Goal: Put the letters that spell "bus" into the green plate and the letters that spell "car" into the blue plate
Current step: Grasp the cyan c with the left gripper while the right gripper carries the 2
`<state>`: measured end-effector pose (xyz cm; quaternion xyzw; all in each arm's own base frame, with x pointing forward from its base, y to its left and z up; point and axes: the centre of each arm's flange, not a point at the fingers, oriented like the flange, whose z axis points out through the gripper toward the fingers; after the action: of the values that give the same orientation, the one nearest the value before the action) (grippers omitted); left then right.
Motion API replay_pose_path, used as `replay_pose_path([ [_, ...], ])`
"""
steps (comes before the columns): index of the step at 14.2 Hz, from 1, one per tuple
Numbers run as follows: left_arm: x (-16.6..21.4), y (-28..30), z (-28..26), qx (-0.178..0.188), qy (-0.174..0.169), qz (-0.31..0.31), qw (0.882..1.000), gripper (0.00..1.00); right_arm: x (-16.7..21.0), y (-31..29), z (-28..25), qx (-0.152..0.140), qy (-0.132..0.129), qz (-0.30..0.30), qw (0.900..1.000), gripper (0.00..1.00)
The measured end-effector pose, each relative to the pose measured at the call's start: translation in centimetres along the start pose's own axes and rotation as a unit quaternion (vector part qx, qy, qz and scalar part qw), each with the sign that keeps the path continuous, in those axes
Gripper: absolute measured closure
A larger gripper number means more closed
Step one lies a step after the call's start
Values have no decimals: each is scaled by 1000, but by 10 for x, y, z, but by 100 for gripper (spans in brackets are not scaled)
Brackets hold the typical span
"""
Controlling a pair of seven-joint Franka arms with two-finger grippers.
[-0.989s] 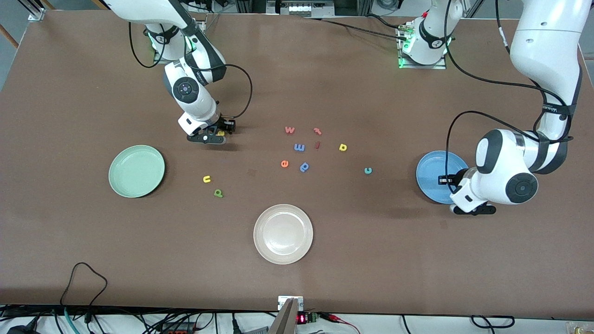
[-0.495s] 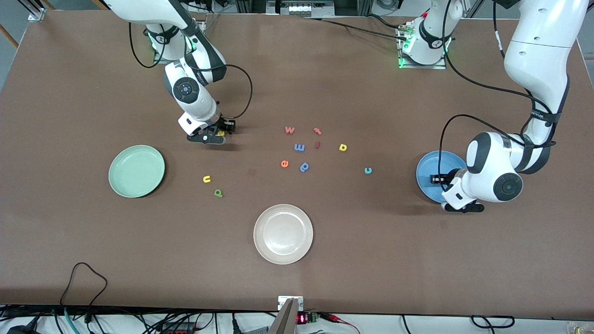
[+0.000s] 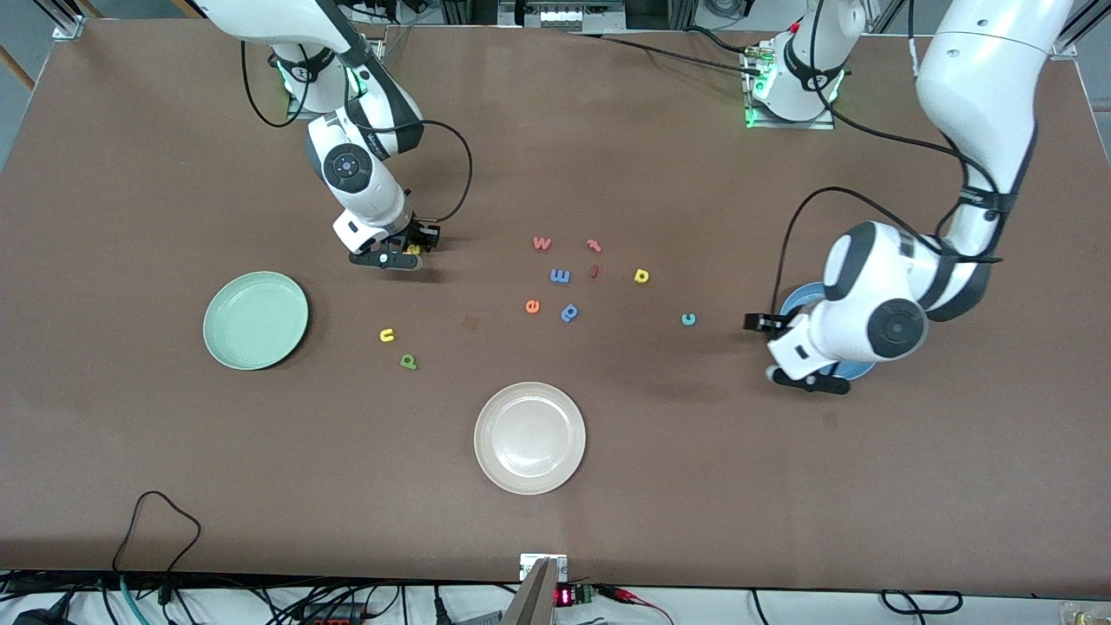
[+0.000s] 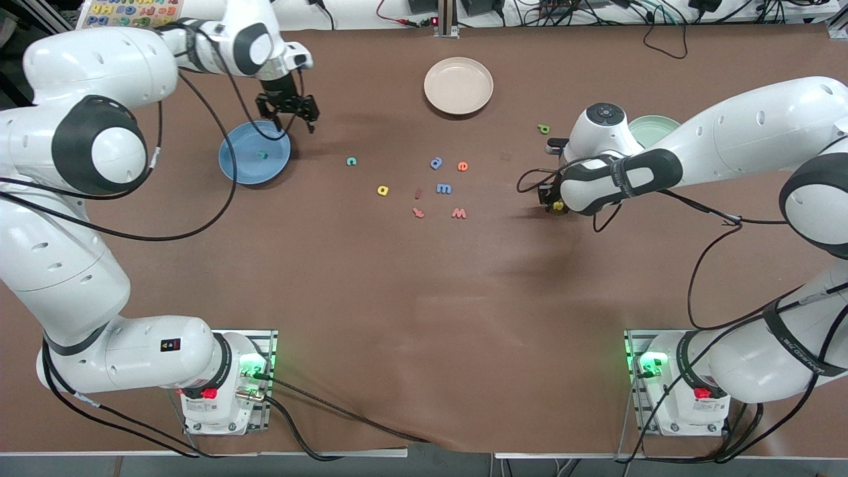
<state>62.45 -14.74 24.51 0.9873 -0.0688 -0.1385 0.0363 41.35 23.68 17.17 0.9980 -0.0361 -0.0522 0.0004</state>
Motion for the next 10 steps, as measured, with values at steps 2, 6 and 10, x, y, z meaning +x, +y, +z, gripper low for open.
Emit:
replay_pose_path([
  [2,2,34,15,2,3,-1,1000,21,0,0,-1,0,1,0,1000,62],
  [6,6,74,44,-2,13,-17,1000,27,0,0,-2,1,2,1,1000,71],
  [10,9,91,67,-9,19,-26,999,30,0,0,-2,1,1,1,1000,73],
])
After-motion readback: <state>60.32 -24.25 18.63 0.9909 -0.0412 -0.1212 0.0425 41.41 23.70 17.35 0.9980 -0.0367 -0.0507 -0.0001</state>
